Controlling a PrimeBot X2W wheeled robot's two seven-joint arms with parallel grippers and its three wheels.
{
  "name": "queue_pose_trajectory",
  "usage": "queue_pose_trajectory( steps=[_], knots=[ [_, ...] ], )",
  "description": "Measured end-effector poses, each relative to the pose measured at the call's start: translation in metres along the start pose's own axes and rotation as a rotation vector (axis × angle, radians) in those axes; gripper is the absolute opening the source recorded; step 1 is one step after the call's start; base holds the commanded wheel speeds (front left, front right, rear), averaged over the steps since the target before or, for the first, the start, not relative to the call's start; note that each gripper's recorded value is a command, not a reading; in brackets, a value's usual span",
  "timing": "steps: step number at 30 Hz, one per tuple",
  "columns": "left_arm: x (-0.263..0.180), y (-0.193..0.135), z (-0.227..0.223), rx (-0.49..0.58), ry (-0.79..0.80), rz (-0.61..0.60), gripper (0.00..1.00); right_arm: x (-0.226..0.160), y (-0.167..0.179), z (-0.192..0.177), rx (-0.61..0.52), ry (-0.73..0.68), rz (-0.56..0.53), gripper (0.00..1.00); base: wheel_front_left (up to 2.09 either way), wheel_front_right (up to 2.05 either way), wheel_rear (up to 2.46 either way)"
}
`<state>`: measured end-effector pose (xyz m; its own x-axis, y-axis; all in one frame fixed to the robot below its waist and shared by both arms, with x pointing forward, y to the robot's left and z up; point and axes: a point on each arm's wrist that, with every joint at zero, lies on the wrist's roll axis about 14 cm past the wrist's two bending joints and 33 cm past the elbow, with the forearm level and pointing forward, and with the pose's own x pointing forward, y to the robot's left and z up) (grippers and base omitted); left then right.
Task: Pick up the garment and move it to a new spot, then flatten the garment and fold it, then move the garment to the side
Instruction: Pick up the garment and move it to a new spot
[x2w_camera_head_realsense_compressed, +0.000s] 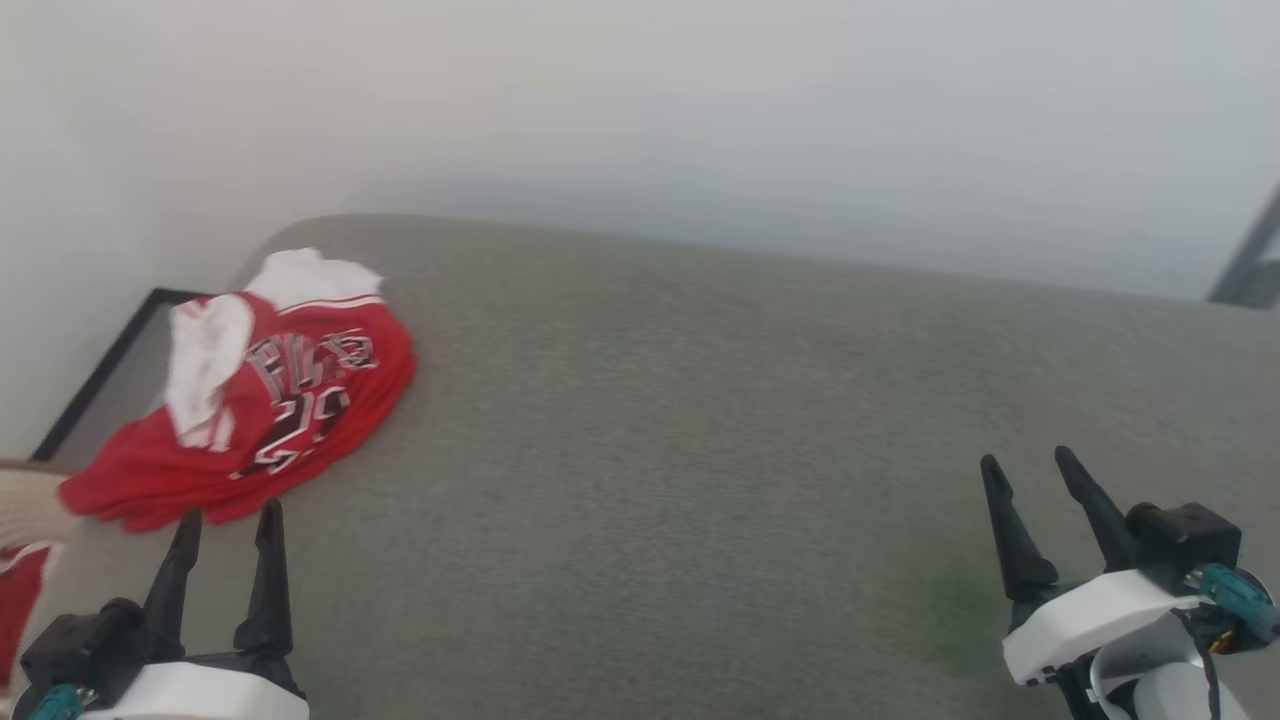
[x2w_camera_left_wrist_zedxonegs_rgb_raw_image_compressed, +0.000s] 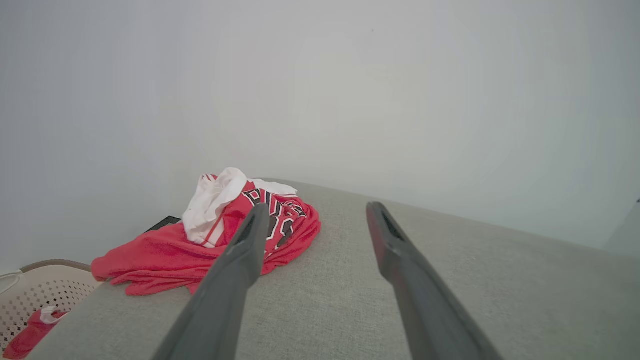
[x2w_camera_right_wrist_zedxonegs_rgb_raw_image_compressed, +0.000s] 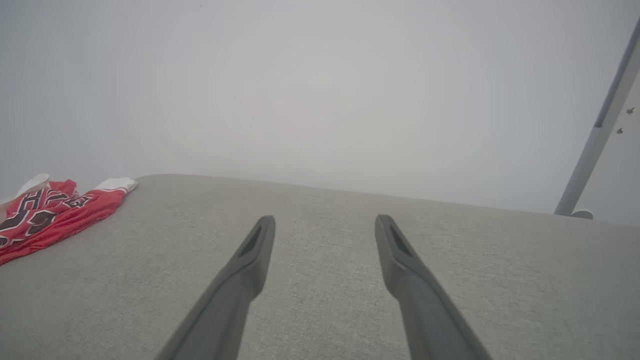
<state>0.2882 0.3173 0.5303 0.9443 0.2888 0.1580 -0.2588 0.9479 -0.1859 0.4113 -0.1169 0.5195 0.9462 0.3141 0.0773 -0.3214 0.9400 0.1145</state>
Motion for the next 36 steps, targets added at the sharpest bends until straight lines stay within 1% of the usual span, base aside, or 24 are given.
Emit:
queue_pose_trajectory(
  steps=[10, 18, 29, 36],
  knots=[
    [-0.040, 0.045, 0.012, 0.022, -0.027, 0.139, 1.00, 0.024, 0.060, -0.007, 0.011, 0.020, 0.167, 1.00, 0.00, 0.00, 0.00],
    [-0.063, 0.069, 0.020, 0.032, -0.046, 0.216, 1.00, 0.035, 0.095, -0.011, 0.022, 0.031, 0.259, 1.00, 0.00, 0.00, 0.00],
    [-0.075, 0.079, 0.020, 0.032, -0.041, 0.269, 1.00, 0.044, 0.113, -0.019, 0.034, 0.049, 0.309, 1.00, 0.00, 0.00, 0.00],
    [-0.068, 0.079, 0.023, 0.024, -0.056, 0.284, 1.00, 0.048, 0.115, -0.023, 0.039, 0.056, 0.316, 1.00, 0.00, 0.00, 0.00]
  ],
)
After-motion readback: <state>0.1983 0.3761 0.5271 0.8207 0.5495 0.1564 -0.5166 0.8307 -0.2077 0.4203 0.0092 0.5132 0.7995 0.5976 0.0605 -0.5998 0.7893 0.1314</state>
